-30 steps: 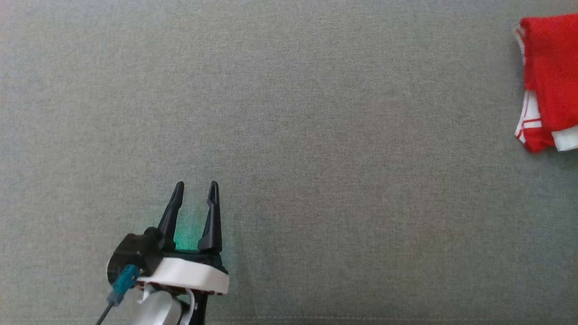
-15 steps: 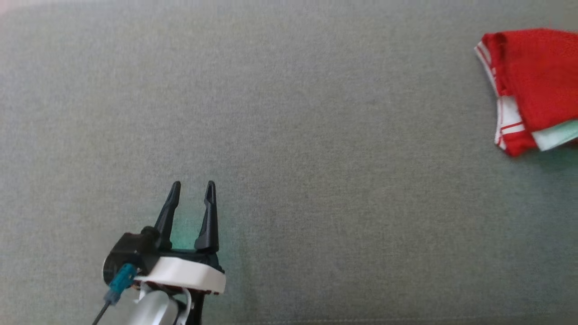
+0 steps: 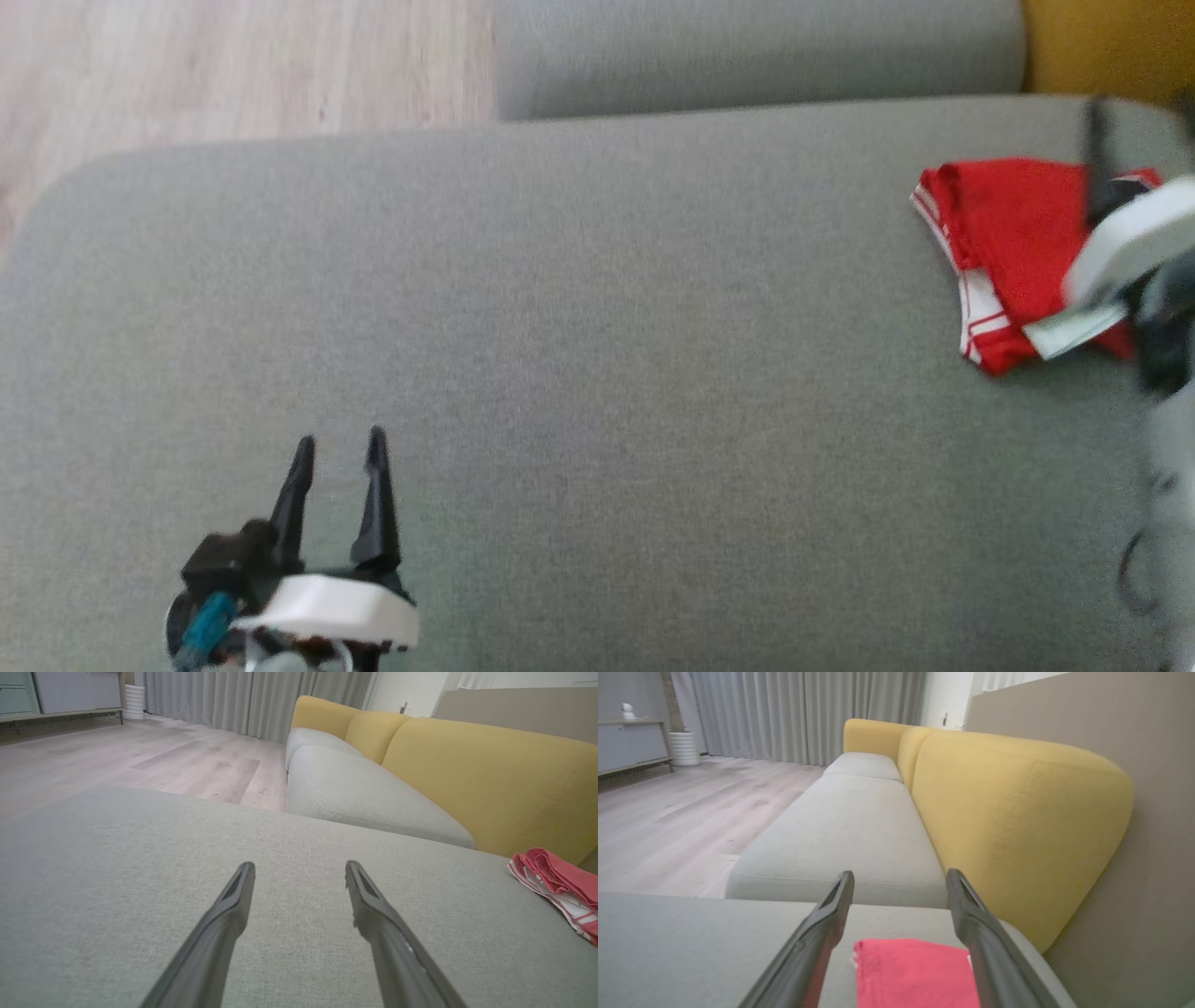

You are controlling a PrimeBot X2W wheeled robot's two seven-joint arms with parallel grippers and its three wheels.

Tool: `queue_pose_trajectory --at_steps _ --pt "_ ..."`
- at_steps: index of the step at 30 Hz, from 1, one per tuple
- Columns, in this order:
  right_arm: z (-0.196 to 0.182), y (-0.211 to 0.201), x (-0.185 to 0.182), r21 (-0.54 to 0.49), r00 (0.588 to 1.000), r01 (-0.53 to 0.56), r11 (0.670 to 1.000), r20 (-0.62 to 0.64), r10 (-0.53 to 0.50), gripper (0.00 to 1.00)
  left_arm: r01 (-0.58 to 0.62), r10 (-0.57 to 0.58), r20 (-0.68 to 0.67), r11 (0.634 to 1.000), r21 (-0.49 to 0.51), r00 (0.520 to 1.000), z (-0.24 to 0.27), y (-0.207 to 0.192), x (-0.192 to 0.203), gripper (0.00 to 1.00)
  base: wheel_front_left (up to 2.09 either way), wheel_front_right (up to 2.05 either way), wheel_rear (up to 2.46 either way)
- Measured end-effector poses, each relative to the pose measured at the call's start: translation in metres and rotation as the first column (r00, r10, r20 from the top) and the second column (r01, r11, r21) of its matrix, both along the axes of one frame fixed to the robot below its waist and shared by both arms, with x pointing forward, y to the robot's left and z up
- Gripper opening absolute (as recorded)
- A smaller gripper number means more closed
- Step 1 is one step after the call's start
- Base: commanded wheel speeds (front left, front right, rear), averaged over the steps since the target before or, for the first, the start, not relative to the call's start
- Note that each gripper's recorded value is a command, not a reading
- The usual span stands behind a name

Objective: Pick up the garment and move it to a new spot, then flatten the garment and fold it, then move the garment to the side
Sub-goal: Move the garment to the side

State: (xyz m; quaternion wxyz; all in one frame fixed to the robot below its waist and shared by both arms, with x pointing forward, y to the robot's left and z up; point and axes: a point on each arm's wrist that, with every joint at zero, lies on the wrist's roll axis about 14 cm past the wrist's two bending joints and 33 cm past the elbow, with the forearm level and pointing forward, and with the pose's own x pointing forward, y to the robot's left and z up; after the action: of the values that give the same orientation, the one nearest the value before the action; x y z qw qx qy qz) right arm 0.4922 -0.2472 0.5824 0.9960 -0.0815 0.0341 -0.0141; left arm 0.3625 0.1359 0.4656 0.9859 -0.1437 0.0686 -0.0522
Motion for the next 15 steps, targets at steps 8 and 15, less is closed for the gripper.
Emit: queue_pose_trajectory --at_steps 8,15 --pt "-0.019 0.066 -0.054 0.115 0.990 -0.121 0.986 0.080 0.112 1.00 -0.064 0.064 0.005 0.998 -0.001 0.998 0.003 0.017 -0.022 1.00 0.00 0.00 0.00" --pt "-0.056 0.093 -0.105 0.157 0.985 -0.168 0.973 0.061 0.161 1.00 -0.092 0.092 -0.017 0.996 0.017 0.996 -0.004 0.026 -0.035 1.00 0.00 0.00 0.00"
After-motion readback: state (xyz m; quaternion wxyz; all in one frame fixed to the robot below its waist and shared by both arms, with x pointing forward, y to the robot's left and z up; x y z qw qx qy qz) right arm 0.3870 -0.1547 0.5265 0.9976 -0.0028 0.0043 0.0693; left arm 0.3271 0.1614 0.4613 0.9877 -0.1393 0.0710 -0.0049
